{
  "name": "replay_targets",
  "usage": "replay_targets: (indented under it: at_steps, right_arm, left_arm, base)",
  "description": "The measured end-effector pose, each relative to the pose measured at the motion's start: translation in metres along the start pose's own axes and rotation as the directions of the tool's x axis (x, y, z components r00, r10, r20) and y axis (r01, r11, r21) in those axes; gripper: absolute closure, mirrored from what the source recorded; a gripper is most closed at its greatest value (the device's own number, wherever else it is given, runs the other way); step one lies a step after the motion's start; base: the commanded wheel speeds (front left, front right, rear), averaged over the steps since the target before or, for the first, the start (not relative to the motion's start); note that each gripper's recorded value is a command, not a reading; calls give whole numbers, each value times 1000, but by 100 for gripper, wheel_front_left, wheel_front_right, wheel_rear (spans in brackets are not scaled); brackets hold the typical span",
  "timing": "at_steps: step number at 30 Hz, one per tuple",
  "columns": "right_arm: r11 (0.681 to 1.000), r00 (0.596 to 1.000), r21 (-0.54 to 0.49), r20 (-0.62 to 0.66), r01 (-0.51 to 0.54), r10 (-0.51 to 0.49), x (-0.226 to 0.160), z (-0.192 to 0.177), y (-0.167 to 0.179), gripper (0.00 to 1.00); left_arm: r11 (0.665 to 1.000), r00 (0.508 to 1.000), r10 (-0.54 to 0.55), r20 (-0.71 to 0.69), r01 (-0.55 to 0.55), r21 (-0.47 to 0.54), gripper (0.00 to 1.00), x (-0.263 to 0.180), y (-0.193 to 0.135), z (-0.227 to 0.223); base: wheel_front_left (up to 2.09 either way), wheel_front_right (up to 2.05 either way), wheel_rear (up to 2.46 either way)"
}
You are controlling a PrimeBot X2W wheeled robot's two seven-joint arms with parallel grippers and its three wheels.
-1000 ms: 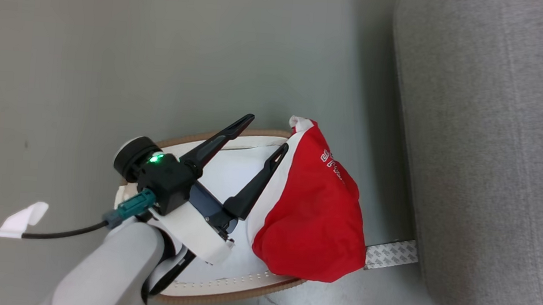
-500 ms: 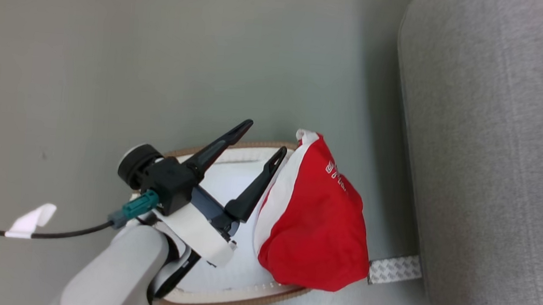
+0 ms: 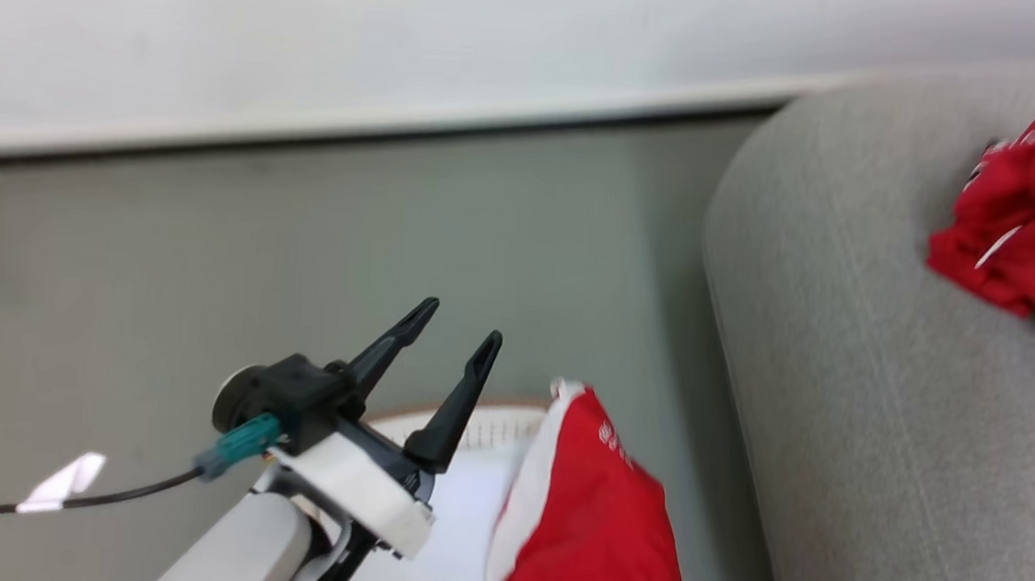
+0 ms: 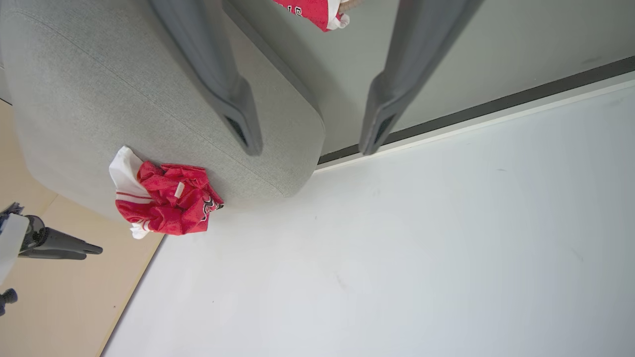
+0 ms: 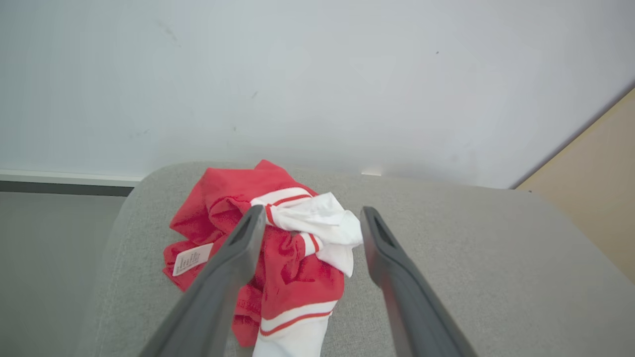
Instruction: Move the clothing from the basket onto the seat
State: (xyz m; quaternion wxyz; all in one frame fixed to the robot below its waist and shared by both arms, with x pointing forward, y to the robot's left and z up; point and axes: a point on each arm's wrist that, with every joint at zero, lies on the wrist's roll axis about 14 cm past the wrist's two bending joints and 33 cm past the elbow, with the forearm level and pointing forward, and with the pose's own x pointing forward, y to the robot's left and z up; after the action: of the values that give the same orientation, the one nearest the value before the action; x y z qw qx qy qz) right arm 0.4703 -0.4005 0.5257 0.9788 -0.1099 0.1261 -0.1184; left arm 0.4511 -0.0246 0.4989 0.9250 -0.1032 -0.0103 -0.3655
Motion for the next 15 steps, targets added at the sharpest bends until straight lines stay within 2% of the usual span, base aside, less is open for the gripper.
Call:
replay_targets:
  at_steps: [7, 12, 15]
  right_arm:
    - [996, 982, 3, 167, -87, 85, -38, 52, 11, 0]
    - [986, 939, 35, 312, -165, 146, -68, 87, 32, 0]
    - [970, 901, 95, 401, -222, 167, -83, 100, 49, 0]
  left_arm:
    - [991, 989, 119, 92, -124, 46, 0, -27, 12, 46]
    - [965, 957, 246, 156, -257, 55, 0, -58, 31, 72]
    - [942, 931, 315, 184, -331, 62, 0, -79, 44, 83]
  base:
    - [0, 0, 0]
    - [0, 0, 0]
    - [0, 0, 0]
